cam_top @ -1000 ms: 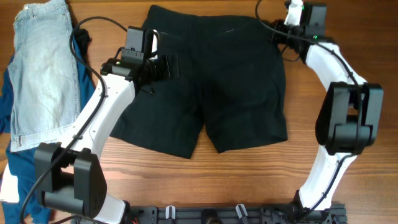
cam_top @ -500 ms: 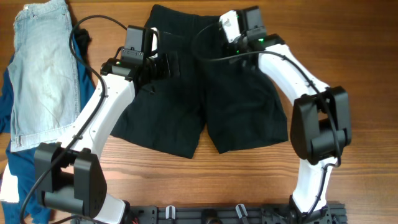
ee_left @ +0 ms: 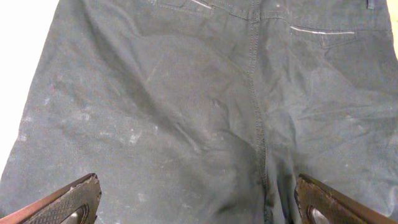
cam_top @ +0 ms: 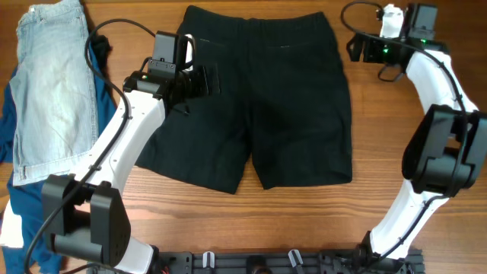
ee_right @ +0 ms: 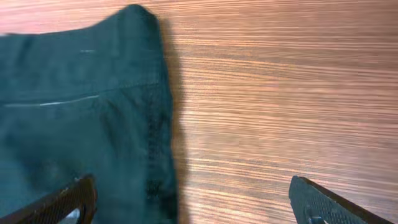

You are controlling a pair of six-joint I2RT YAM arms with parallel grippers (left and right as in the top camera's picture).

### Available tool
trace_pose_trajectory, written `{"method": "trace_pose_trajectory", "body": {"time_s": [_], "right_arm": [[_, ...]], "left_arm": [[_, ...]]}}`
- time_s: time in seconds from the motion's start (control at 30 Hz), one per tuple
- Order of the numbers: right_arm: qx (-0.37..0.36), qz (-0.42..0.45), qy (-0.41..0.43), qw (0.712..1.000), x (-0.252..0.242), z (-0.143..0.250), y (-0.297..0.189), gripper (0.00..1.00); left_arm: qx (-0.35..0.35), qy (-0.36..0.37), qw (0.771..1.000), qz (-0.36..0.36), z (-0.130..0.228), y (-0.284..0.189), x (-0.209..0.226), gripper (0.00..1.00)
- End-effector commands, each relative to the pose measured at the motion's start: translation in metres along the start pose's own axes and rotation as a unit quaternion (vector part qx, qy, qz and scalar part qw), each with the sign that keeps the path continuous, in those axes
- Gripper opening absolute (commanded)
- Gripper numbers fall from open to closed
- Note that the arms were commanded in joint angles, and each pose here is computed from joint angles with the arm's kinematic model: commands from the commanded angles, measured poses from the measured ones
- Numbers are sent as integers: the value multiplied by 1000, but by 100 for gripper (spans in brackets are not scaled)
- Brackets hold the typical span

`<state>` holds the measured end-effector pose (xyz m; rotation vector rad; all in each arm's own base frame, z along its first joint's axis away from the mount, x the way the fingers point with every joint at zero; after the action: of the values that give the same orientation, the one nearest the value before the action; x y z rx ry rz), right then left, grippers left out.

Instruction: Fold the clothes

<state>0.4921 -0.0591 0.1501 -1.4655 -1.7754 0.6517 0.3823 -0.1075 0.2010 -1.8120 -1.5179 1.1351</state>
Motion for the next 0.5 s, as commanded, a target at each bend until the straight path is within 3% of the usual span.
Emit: {"method": "trace_pose_trajectory", "body": {"time_s": [0.0, 0.2, 0.33, 0.47], "right_arm": [[4, -85, -41, 996, 50, -5, -10, 99], [122, -97, -45, 987, 93, 34, -3, 100], [119, 41, -58, 990, 90, 33, 9, 100], [108, 88, -68, 988, 82, 32, 18, 99]], "left_arm": [[35, 9, 999, -4, 12, 18, 3, 100], [127, -2, 991, -36, 44, 63, 20, 100], [117, -3, 993, -33, 42, 77, 22, 100], [81, -6, 996, -25, 28, 79, 25, 100]]}}
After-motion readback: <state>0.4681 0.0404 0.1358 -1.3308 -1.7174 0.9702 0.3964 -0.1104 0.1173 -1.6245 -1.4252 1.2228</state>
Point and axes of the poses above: each gripper's point midway between its finger pads, its own y axis out along the fingers, its own x axis along the line the jaws close on, z = x × y, the point moved 8 cm from there along -y, back along the fingers, and after that the axes turned 1 degree about y, right-handed, at the moved point
